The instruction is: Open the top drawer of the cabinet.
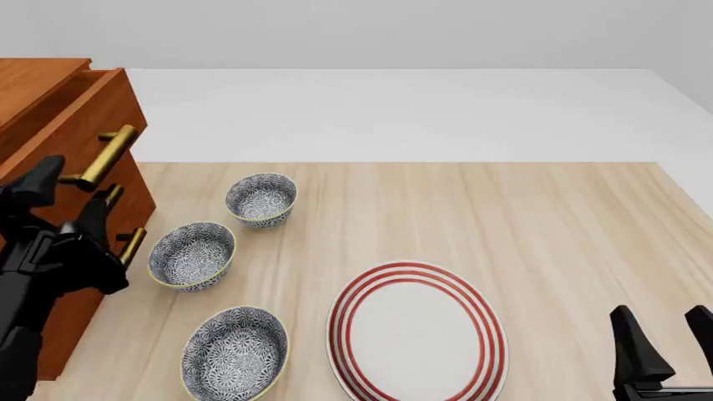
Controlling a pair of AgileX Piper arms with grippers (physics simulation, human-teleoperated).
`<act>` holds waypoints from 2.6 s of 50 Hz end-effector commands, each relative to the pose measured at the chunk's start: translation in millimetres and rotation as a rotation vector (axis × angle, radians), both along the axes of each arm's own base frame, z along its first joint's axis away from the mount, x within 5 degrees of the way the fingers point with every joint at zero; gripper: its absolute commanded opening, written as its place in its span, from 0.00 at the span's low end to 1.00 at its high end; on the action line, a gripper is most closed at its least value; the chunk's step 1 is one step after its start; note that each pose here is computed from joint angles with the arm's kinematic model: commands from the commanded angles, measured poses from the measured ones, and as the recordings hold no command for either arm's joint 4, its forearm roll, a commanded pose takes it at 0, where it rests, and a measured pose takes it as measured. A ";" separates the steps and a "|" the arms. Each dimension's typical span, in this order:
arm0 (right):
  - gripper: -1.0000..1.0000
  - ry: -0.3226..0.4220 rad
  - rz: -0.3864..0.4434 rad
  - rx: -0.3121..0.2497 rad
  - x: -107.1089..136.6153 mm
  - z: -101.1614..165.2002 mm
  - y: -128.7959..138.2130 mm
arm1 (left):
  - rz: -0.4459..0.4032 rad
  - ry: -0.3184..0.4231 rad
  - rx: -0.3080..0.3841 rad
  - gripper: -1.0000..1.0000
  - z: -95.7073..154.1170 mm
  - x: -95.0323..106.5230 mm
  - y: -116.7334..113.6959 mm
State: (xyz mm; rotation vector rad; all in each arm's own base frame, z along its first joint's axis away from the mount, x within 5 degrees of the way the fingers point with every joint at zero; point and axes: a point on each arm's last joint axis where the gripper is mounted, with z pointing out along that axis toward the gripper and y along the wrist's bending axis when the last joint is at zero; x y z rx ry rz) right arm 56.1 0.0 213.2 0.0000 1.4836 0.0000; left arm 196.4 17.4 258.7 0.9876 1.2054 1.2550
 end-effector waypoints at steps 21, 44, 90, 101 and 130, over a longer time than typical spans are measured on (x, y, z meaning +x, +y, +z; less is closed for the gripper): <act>1.00 0.000 0.000 0.000 0.0 0.0 0.0 | -0.032 0.004 -0.024 1.00 11.8 -38.8 -8.2; 1.00 0.000 0.000 0.000 0.0 0.0 0.0 | -0.075 0.012 -0.065 1.00 22.9 -66.8 -14.7; 1.00 0.000 0.000 0.000 0.0 0.0 0.0 | -0.245 -0.128 -0.918 1.00 237.3 -101.4 -16.4; 1.00 0.000 0.000 0.000 0.0 0.0 0.0 | -0.104 -0.111 -1.105 1.00 265.5 -56.0 2.0; 1.00 0.000 0.000 0.000 0.0 0.0 0.0 | -0.019 0.045 -1.293 1.00 277.6 -41.5 1.4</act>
